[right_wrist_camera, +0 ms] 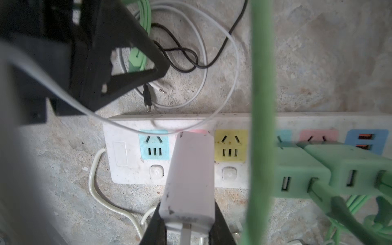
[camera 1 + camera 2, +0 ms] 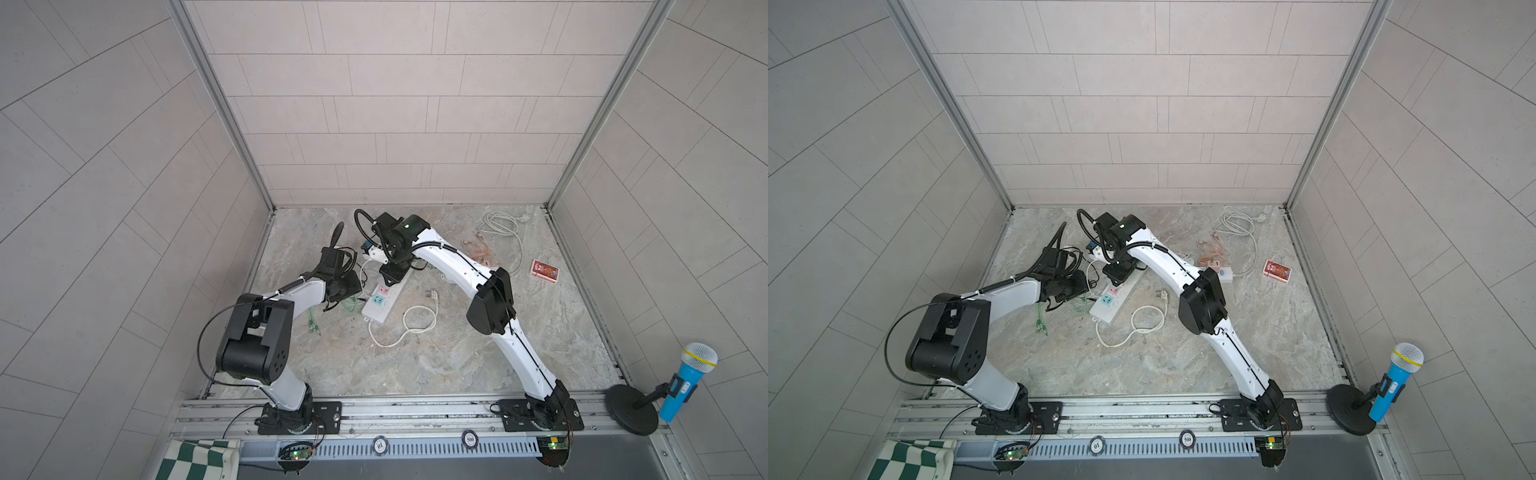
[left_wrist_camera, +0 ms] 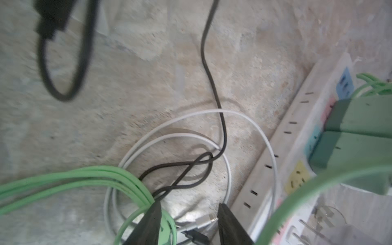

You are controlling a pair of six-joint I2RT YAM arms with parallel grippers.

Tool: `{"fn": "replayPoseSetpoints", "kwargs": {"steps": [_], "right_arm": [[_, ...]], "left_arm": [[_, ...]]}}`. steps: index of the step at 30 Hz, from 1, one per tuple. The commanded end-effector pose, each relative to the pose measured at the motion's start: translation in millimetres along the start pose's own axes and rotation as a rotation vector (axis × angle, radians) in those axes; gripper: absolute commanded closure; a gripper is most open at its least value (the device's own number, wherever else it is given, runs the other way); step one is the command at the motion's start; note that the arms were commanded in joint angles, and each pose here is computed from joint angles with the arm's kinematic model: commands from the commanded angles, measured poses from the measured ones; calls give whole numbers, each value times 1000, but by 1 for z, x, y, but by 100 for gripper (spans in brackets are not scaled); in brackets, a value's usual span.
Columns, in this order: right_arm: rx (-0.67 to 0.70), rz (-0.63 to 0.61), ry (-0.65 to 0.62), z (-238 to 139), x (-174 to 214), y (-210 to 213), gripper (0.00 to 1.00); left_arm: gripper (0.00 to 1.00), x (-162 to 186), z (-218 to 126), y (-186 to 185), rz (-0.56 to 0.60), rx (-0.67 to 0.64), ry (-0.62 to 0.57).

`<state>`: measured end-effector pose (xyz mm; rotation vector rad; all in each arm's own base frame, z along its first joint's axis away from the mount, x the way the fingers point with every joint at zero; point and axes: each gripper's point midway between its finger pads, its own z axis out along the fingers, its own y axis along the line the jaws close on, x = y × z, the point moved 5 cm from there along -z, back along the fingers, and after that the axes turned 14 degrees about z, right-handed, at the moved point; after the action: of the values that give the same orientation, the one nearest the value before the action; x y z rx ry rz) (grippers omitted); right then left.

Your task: Insert the plug

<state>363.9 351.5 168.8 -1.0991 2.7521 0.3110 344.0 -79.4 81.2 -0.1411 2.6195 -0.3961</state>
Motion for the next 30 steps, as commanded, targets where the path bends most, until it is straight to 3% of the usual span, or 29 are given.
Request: {"fn": "replayPoseSetpoints", "kwargs": {"steps": [1,30], "right_arm": [[22,-4,32,-6,8,2,100],[20,-1,105,24,15,4,100]], "left_arm": [[52,-8,-2,17,8,-107,1],[60,13,37,-45,112,138,6]]}}
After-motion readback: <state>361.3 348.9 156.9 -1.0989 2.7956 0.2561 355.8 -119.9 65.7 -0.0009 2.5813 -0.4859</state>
